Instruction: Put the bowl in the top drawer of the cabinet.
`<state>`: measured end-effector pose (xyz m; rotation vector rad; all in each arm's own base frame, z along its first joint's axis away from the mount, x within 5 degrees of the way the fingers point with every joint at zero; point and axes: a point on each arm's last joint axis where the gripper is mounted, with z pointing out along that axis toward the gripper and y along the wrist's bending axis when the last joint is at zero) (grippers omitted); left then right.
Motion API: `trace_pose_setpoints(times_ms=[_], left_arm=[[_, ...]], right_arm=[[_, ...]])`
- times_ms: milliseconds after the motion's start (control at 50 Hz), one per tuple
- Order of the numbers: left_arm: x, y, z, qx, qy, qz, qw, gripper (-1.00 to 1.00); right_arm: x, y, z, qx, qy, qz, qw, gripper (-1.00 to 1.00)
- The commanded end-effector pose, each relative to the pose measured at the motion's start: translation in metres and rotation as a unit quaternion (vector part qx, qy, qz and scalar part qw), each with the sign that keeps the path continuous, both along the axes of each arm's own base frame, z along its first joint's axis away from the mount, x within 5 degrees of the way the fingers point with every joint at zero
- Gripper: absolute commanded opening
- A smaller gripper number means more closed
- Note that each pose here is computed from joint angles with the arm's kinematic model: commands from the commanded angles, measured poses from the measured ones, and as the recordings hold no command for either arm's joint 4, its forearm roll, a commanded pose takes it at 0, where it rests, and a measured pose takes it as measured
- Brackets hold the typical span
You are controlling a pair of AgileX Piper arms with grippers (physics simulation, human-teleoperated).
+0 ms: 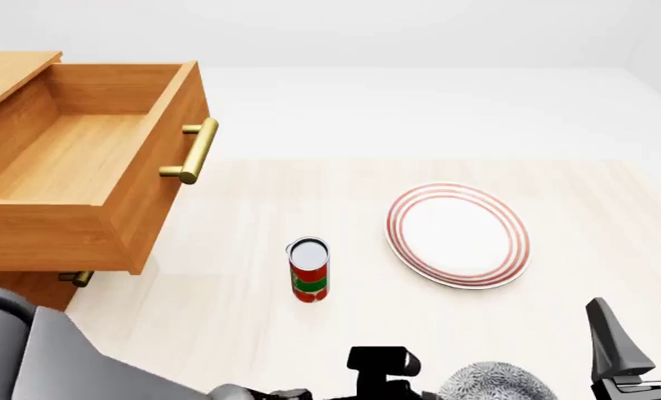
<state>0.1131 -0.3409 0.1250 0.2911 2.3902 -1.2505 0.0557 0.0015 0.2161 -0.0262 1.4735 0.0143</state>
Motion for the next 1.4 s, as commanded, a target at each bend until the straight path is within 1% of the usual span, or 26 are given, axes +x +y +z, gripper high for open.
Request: trace_pose_setpoints(times_ms=[20, 140, 500, 760, 1140, 1280, 1340, 1400], left_arm=[[0.012, 0.004, 0.023, -0.01, -0.014, 0.012, 0.9998, -1.0], [0.017, 0.006, 0.032, -0.009, -0.019, 0.017, 0.9996, -1.0], [0.037, 0.013, 0.08, -0.015, -0.046, 0.035, 0.9982, -1.0], [0.044, 0.017, 0.105, -0.02, -0.049, 0.046, 0.9975, -1.0], [0.065, 0.034, 0.15, -0.017, -0.07, 0.073, 0.9948, -1.0], [0.073, 0.045, 0.172, -0.022, -0.083, 0.086, 0.9925, -1.0], [0.076, 0.052, 0.186, -0.026, -0.092, 0.093, 0.991, -1.0], [0.078, 0.055, 0.193, -0.028, -0.096, 0.097, 0.9902, -1.0]], right_arm=[[0.0, 0.0, 0.0, 0.0, 0.0, 0.0, 1.0, 1.0], [0.0, 0.0, 0.0, 0.0, 0.0, 0.0, 1.0, 1.0], [0.0, 0.0, 0.0, 0.0, 0.0, 0.0, 1.0, 1.0], [0.0, 0.0, 0.0, 0.0, 0.0, 0.0, 1.0, 1.0], [0.0, 0.0, 0.0, 0.0, 0.0, 0.0, 1.0, 1.0], [0.0, 0.0, 0.0, 0.0, 0.0, 0.0, 1.0, 1.0], [0.0, 0.0, 0.0, 0.0, 0.0, 0.0, 1.0, 1.0], [0.0, 0.0, 0.0, 0.0, 0.0, 0.0, 1.0, 1.0]])
